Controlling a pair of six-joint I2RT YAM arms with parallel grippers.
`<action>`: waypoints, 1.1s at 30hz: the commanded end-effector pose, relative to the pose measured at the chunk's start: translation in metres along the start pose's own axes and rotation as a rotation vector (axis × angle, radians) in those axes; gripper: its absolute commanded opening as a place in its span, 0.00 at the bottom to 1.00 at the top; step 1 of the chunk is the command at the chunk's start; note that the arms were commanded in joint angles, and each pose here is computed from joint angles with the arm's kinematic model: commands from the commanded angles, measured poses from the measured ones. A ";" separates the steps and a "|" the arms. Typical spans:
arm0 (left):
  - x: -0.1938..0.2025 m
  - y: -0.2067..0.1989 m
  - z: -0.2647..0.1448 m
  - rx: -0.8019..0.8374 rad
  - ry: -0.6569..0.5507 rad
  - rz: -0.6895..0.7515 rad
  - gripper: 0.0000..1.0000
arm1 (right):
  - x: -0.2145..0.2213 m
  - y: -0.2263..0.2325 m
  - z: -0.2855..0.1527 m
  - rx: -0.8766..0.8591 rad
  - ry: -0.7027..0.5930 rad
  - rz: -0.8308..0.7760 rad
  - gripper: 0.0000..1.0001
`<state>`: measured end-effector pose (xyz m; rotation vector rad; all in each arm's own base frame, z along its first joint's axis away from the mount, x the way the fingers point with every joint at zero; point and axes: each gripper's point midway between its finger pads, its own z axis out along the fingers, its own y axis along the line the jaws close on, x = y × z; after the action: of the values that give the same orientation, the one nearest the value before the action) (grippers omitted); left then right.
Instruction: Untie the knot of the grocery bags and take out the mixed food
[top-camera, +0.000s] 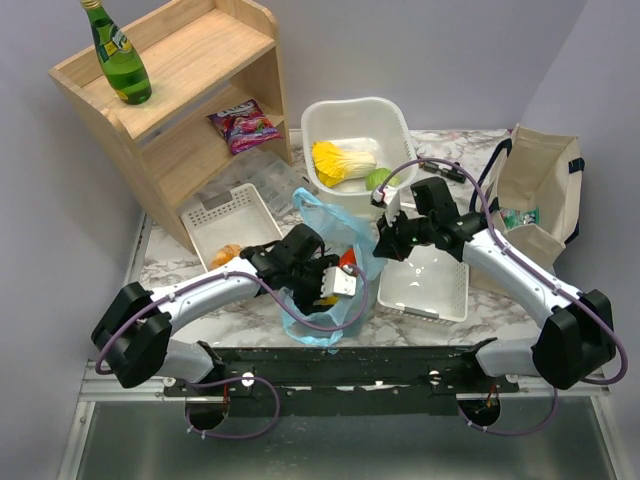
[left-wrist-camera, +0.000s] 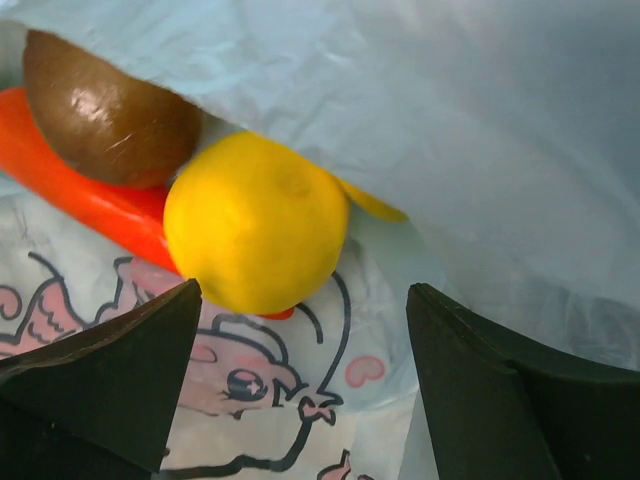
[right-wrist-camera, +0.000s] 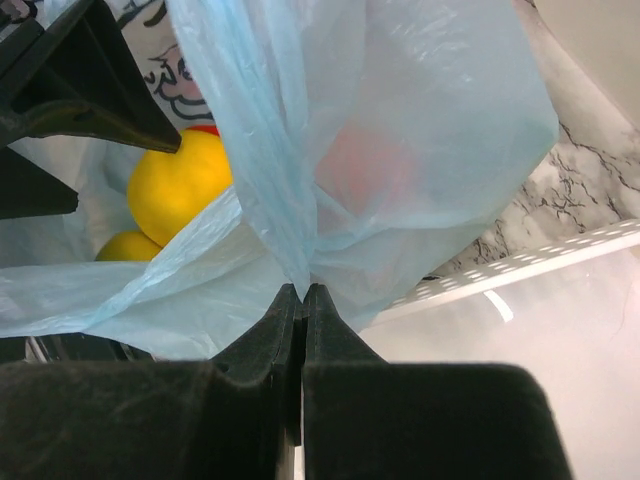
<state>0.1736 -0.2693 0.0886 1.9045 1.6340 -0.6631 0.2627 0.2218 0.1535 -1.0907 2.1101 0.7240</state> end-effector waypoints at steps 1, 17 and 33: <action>-0.026 0.005 0.007 -0.078 -0.065 0.094 0.95 | 0.010 0.001 -0.005 0.013 0.012 -0.084 0.01; 0.005 0.041 0.046 -0.093 0.132 0.199 0.93 | 0.014 0.001 -0.003 0.014 0.017 -0.064 0.01; -0.051 0.042 -0.018 -0.157 -0.056 0.177 0.08 | 0.012 -0.001 -0.002 0.030 -0.006 -0.056 0.01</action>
<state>0.2144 -0.2786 0.0675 2.0105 1.5505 -0.3793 0.2549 0.2124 0.1410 -1.1402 2.0982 0.6797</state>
